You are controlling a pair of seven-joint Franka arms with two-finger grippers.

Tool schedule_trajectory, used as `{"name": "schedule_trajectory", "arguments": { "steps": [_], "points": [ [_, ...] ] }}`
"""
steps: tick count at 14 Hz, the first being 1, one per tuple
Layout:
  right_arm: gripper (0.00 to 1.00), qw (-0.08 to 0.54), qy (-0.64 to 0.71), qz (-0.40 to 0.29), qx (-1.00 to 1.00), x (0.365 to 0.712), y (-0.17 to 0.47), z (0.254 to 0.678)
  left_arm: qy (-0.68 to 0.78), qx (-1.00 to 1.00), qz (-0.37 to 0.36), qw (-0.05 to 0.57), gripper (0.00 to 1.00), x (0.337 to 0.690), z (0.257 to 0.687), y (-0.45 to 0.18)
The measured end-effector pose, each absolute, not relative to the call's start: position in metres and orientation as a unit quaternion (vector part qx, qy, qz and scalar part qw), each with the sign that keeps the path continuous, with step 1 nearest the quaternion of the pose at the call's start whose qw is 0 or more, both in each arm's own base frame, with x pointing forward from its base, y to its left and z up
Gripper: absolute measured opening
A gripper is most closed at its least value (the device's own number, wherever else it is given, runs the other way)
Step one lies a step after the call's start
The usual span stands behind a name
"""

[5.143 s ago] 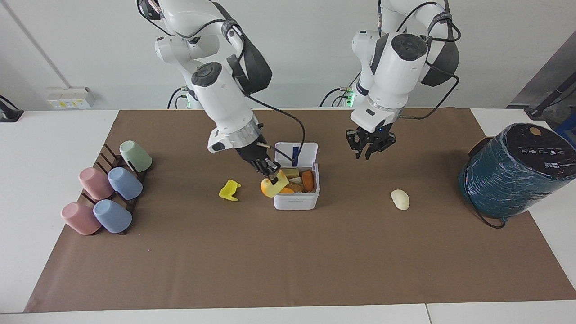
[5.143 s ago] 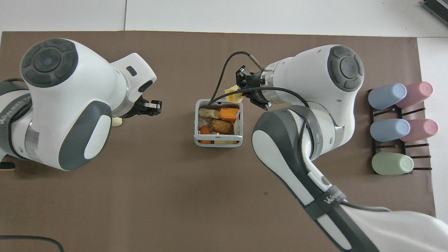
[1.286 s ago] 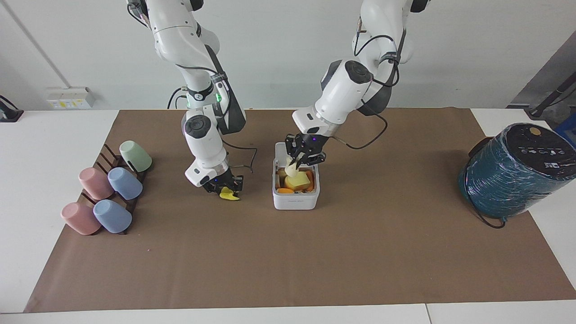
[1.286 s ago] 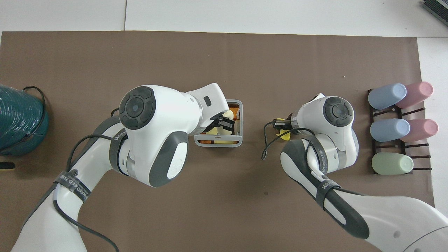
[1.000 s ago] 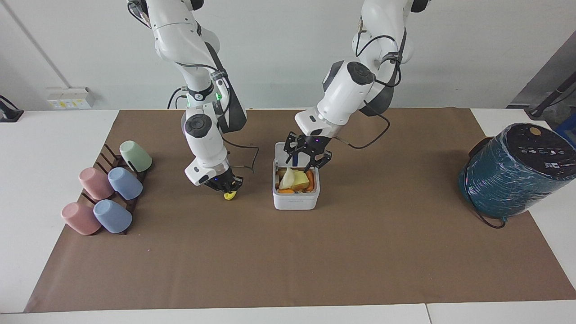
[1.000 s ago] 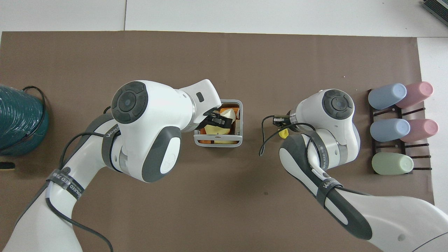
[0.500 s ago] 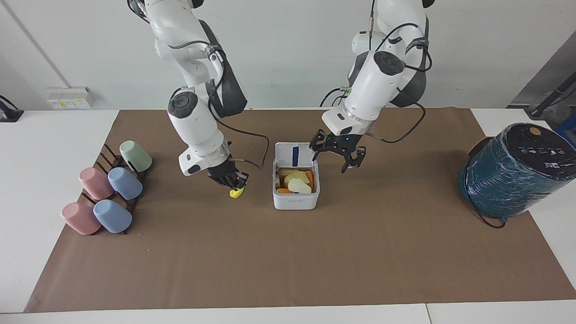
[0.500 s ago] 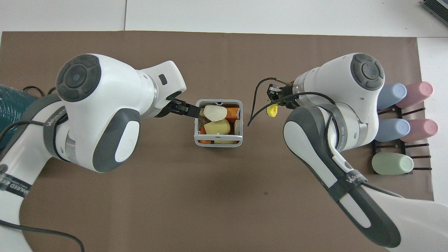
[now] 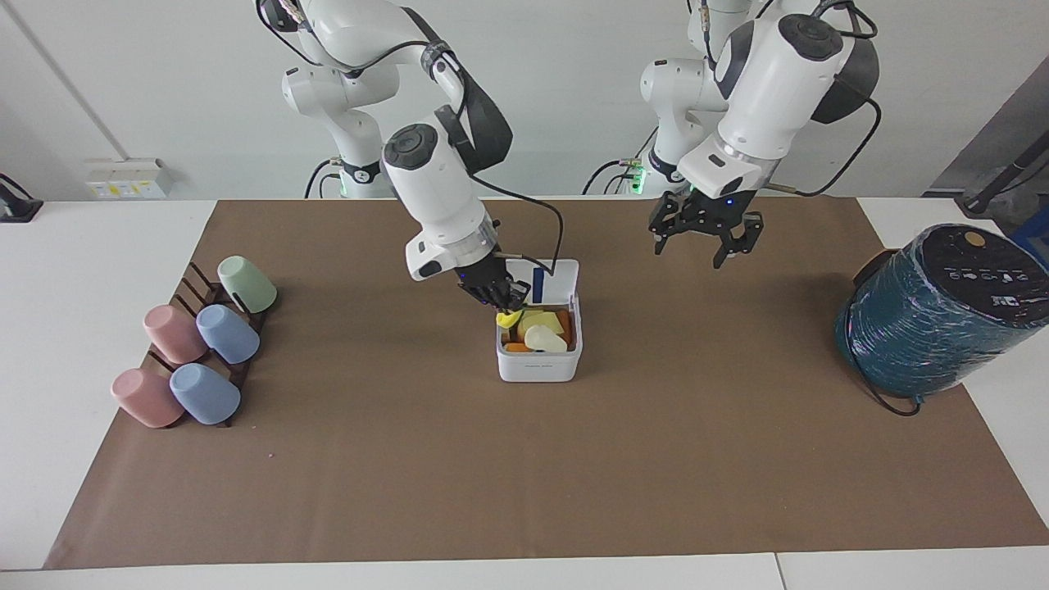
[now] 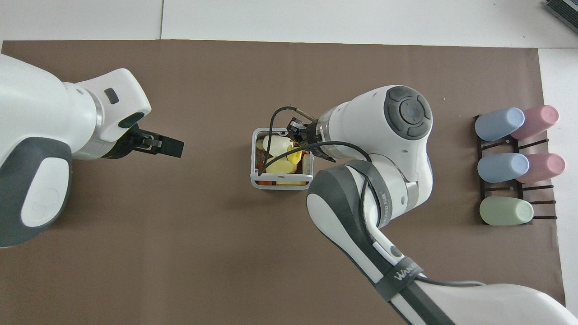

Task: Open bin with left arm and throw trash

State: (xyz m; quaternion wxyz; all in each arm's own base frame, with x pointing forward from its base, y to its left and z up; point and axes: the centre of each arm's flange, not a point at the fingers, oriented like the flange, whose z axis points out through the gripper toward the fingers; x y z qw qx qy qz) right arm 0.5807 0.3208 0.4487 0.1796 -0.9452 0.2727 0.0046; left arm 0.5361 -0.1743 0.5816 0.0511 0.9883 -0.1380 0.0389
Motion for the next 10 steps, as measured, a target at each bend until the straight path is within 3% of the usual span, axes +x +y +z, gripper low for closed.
{"name": "schedule_trajectory", "arguments": {
  "steps": [3, 7, 8, 10],
  "points": [
    [0.04, 0.193, 0.283, 0.018, -0.939, 0.572, 0.341, 0.442, -0.133, 0.991, 0.026, 0.019, 1.00, 0.524, 0.595, -0.154],
    [0.12, 0.190, 0.292, 0.017, -0.937, 0.573, 0.341, 0.413, -0.122, 0.992, 0.009, 0.008, 1.00, 0.514, 0.605, -0.138],
    [0.19, 0.189, 0.292, 0.018, -0.937, 0.572, 0.341, 0.409, -0.120, 0.993, 0.008, 0.007, 1.00, 0.513, 0.606, -0.134],
    [0.44, 0.188, 0.292, 0.019, -0.937, 0.571, 0.341, 0.407, -0.115, 0.993, 0.008, 0.006, 1.00, 0.513, 0.609, -0.128]
  ]
}}
